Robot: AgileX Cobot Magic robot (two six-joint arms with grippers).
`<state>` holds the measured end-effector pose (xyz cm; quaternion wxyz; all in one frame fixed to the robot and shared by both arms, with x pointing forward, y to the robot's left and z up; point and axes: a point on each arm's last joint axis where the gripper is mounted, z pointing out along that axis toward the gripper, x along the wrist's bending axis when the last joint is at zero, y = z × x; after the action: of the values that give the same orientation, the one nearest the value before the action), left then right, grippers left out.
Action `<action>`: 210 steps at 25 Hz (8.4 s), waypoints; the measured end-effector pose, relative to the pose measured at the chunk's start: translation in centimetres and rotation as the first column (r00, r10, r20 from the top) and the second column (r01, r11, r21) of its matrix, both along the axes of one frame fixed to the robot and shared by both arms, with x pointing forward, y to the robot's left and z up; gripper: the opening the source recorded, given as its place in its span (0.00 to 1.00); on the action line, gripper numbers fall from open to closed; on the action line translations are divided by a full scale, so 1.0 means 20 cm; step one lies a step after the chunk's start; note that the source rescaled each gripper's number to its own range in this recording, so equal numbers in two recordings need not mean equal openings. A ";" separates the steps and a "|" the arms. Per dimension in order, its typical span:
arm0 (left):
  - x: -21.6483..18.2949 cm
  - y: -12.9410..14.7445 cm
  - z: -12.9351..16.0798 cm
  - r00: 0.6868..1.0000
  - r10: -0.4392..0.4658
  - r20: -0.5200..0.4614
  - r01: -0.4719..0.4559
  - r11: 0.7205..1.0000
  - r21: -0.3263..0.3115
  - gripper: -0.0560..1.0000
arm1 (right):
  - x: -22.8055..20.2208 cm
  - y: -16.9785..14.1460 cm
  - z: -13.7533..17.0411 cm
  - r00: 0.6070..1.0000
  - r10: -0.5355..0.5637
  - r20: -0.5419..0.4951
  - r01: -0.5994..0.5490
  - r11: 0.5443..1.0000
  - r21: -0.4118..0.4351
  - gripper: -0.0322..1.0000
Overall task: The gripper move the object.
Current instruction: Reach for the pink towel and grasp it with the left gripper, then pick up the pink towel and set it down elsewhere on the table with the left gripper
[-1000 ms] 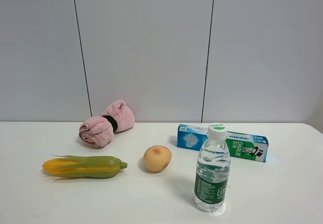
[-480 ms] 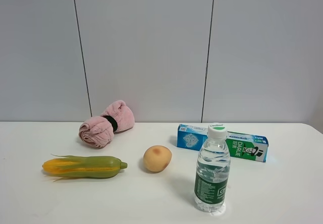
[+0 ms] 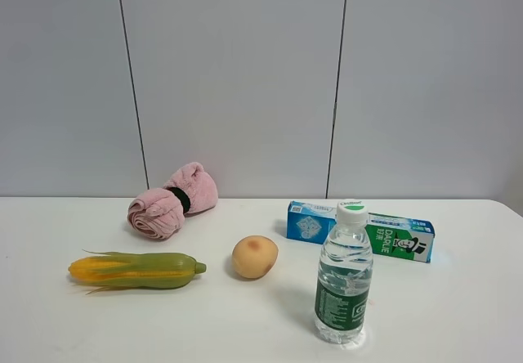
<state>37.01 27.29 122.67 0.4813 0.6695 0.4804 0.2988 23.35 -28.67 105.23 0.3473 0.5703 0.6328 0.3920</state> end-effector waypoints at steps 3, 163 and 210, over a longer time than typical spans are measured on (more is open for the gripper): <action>0.23 -0.01 -0.02 0.997 -0.070 -0.039 0.070 0.997 -0.011 1.00 | 0.00 0.00 0.00 1.000 0.000 0.000 0.000 1.000 0.000 1.00; 0.96 -2.19 -1.15 -0.051 -0.950 -0.309 0.185 -0.313 0.932 0.05 | 0.00 0.00 0.00 1.000 0.000 0.000 0.000 1.000 0.000 1.00; 0.95 -2.25 -1.56 -0.110 -0.902 -0.417 0.195 -0.431 0.881 0.28 | 0.00 0.00 0.00 1.000 0.000 0.000 0.000 1.000 0.000 1.00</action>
<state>56.04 -17.69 91.41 0.2085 0.7471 -0.5650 0.2813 23.35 -28.67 105.23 0.3473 0.5703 0.6328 0.3920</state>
